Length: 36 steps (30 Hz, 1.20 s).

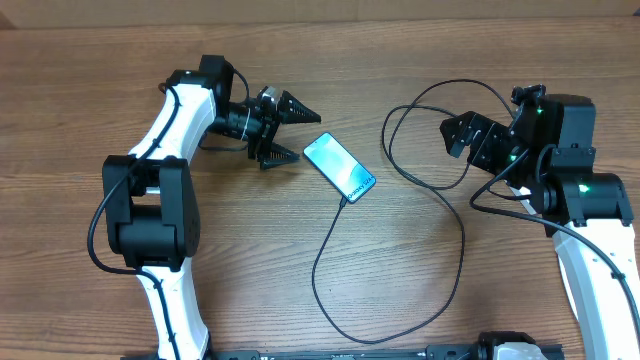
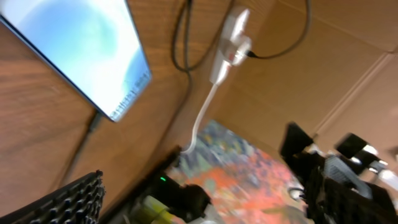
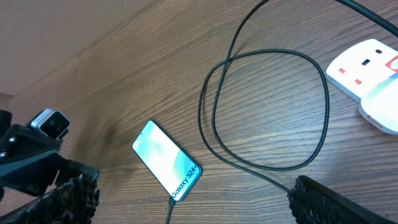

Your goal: Plug charger to phone and switch on socket

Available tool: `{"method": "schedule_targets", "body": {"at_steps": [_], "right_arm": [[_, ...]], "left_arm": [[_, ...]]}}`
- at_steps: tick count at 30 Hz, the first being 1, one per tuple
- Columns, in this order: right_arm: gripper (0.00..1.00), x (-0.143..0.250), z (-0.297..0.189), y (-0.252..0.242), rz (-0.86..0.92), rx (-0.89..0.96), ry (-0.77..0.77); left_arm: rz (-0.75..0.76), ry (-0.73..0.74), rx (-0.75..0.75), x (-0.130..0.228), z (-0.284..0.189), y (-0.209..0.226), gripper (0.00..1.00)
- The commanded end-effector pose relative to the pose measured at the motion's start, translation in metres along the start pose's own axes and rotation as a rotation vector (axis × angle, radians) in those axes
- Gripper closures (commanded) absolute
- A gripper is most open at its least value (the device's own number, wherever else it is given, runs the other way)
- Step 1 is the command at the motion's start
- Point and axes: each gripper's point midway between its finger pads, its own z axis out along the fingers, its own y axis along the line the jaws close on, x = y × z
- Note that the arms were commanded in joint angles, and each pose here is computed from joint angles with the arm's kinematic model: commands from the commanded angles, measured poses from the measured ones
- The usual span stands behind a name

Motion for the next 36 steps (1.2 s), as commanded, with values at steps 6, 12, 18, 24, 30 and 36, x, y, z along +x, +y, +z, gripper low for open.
{"method": "schedule_targets", "body": {"at_steps": [6,12,18,24,30,36], "right_arm": [[0.00,-0.004,-0.001,0.002,-0.001,-0.001,-0.010],[0.00,-0.004,-0.001,0.002,-0.001,-0.001,-0.010],[0.00,-0.004,-0.001,0.002,-0.001,-0.001,-0.010],[0.00,-0.004,-0.001,0.002,-0.001,-0.001,-0.010],[0.00,-0.004,-0.001,0.002,-0.001,-0.001,-0.010],[0.00,-0.004,-0.001,0.002,-0.001,-0.001,-0.010]], "left_arm": [[0.020,-0.163,-0.321,-0.028,0.005,0.026,0.00],[0.065,-0.414,-0.676,-0.040,-0.011,0.001,0.00],[0.124,-0.652,-0.843,-0.041,-0.009,-0.033,0.00],[0.033,-0.779,-0.900,-0.034,0.013,-0.029,0.00],[-0.101,-0.901,-0.891,-0.032,0.032,-0.021,0.00],[-0.231,-0.869,-0.904,-0.043,0.064,0.017,0.00]]}}
